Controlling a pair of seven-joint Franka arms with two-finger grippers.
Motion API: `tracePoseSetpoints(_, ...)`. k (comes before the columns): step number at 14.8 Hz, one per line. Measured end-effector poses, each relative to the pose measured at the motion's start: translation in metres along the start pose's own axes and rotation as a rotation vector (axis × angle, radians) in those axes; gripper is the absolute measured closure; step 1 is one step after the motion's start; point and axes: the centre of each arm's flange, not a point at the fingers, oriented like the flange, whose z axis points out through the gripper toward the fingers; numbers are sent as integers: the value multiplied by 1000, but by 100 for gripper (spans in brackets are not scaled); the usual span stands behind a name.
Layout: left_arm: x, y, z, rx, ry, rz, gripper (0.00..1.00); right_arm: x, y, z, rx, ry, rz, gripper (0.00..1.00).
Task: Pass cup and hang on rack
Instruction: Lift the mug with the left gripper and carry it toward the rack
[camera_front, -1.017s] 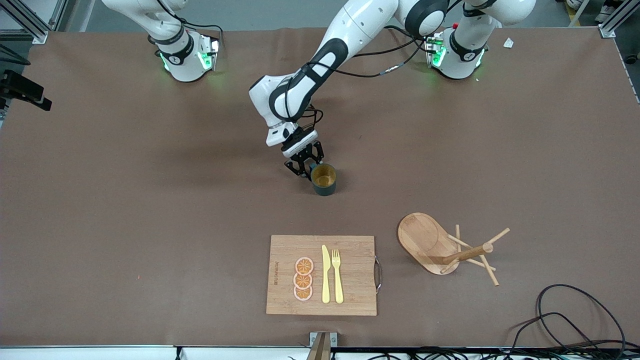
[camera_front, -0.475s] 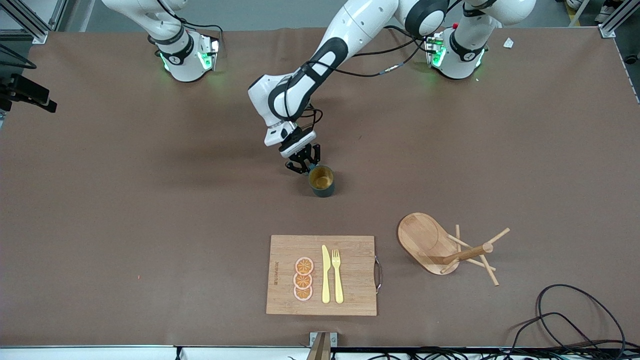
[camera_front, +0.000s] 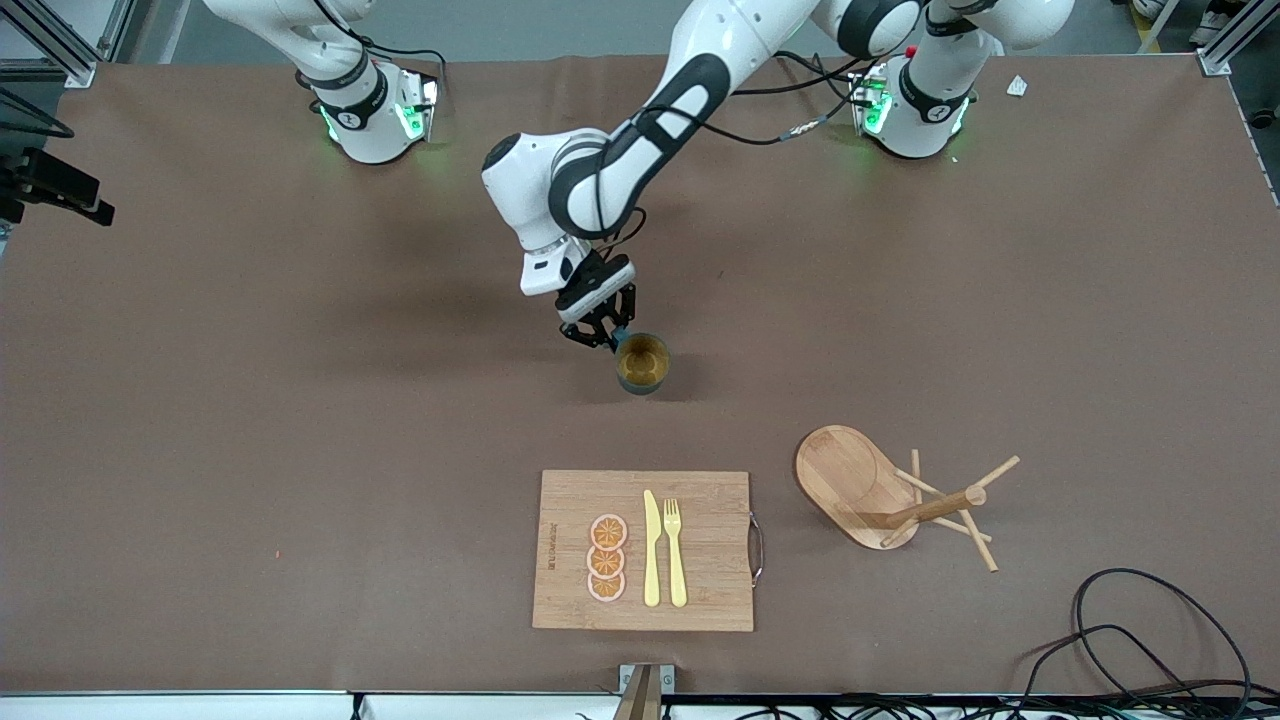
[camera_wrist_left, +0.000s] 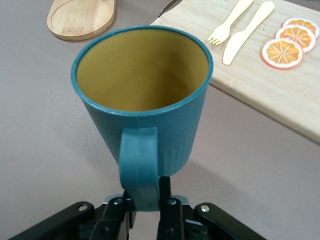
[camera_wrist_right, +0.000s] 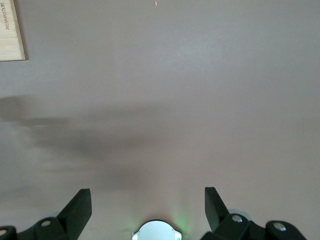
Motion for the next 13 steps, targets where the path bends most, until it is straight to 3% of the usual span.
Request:
tracePoseSetpoints(7, 125, 0, -57, -29, -366, -89, 79, 0, -1, -1, 0, 2, -20, 0)
tracePoseSetpoints(13, 232, -14, -66, -89, -648, -196, 79, 0, 0, -1, 0, 2, -76, 0)
